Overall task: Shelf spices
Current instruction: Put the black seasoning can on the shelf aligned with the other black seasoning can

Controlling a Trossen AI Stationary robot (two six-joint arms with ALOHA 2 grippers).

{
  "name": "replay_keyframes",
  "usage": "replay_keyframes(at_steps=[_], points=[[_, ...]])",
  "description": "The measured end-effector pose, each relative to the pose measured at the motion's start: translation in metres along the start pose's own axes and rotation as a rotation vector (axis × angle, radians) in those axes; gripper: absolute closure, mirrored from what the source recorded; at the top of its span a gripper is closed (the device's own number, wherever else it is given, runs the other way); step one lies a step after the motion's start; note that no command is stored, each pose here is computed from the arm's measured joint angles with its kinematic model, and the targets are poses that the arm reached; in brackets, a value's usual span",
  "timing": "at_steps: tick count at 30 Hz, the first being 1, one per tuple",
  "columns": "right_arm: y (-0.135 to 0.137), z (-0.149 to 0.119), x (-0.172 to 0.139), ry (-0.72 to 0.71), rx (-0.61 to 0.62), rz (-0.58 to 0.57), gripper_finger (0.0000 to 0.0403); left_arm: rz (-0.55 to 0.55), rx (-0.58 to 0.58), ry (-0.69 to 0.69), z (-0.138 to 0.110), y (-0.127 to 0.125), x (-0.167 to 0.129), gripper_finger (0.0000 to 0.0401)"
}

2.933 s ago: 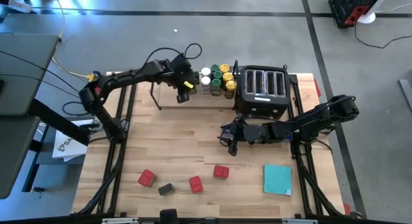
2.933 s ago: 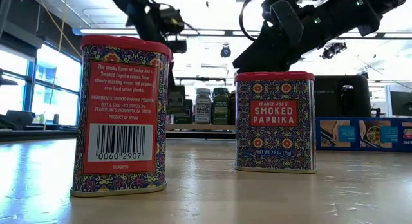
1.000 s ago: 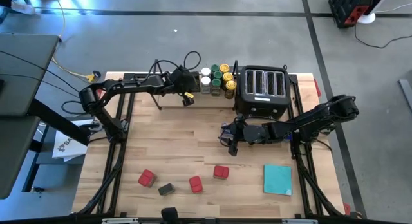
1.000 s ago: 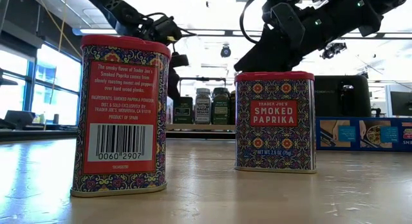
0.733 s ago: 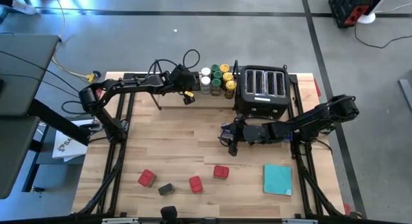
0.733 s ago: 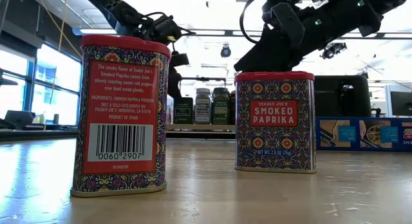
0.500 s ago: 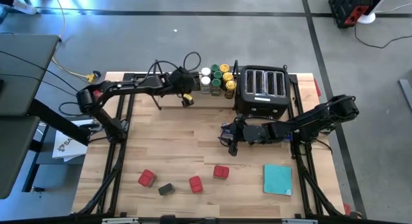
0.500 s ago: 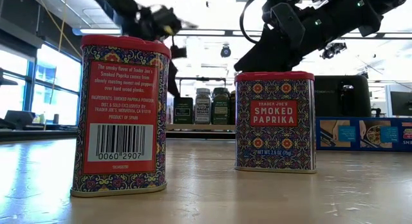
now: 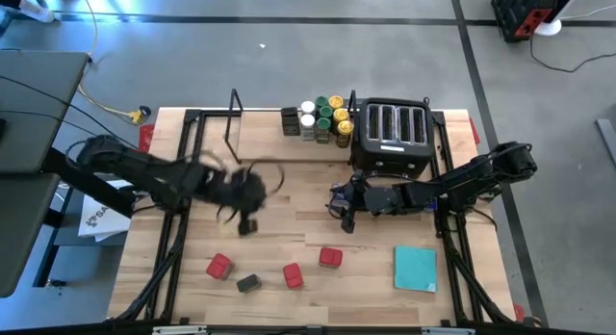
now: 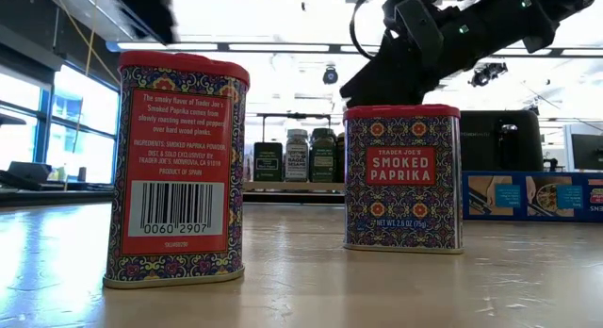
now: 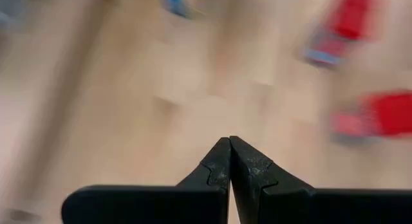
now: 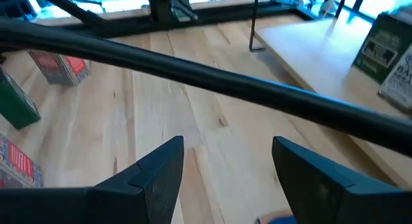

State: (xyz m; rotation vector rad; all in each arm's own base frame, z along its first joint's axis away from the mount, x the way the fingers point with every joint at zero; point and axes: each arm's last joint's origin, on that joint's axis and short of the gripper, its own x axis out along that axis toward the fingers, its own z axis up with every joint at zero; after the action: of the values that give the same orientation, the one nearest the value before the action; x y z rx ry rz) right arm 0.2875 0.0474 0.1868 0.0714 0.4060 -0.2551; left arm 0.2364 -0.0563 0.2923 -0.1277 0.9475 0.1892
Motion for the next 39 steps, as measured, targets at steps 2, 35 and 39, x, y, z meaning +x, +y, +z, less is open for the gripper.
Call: replay_keyframes(at_steps=[2, 35, 39], points=[[0.000, 0.002, 0.000, -0.015, -0.006, 0.003, 0.0172, -0.111, -0.090, 0.029, -0.009, -0.023, -0.006, 0.0400], [0.001, 0.004, 0.000, -0.033, -0.024, 0.006, 0.0172, -0.191, -0.344, 0.435, -0.063, -0.126, 0.042, 0.0124], [0.001, 0.003, 0.000, -0.033, -0.028, 0.005, 0.0172, -0.132, -0.261, 0.448, -0.068, -0.121, 0.041, 0.0124]])
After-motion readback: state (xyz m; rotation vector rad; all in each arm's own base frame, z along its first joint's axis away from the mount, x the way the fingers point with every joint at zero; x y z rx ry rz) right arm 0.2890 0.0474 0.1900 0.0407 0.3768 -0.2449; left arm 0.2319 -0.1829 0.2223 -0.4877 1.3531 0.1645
